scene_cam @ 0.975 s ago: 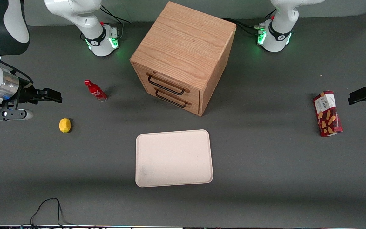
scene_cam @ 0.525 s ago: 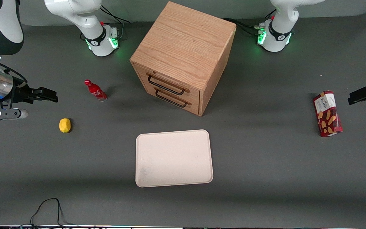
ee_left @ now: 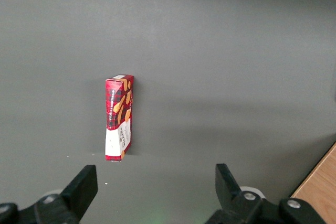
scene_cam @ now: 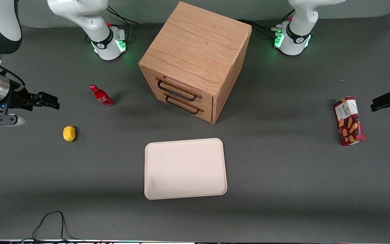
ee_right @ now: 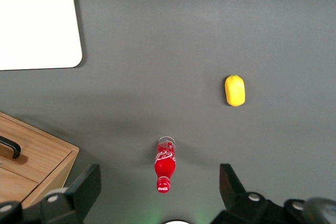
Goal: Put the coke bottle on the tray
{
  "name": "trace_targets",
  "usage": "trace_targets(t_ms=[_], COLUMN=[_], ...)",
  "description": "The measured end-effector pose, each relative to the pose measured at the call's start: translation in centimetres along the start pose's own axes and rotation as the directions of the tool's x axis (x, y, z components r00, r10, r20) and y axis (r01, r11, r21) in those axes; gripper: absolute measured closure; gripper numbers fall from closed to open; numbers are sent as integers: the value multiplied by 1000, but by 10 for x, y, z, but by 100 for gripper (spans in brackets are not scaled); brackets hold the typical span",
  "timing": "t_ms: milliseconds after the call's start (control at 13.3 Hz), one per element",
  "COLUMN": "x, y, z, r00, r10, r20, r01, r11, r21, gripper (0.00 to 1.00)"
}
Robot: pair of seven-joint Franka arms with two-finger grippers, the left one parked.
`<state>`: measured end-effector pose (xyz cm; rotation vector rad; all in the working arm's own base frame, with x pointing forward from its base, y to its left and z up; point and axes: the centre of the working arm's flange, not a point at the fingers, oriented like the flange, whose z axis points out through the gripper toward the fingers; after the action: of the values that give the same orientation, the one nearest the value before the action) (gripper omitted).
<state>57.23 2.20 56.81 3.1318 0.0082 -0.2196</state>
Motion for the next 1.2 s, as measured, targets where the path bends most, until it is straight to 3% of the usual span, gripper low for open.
trace_targets(t_ms=[525,975,1200], x=[1,-2,-16], y=[-1,-14,-39], z=[-4,-1,-1], r00=[1000,1000,994], r10=[10,7,37], r20=[-8,28,101], r01=[-10,-7,-35], r11=[1000,1000,999], r21=[0,-6,-19], gripper=[0,0,0])
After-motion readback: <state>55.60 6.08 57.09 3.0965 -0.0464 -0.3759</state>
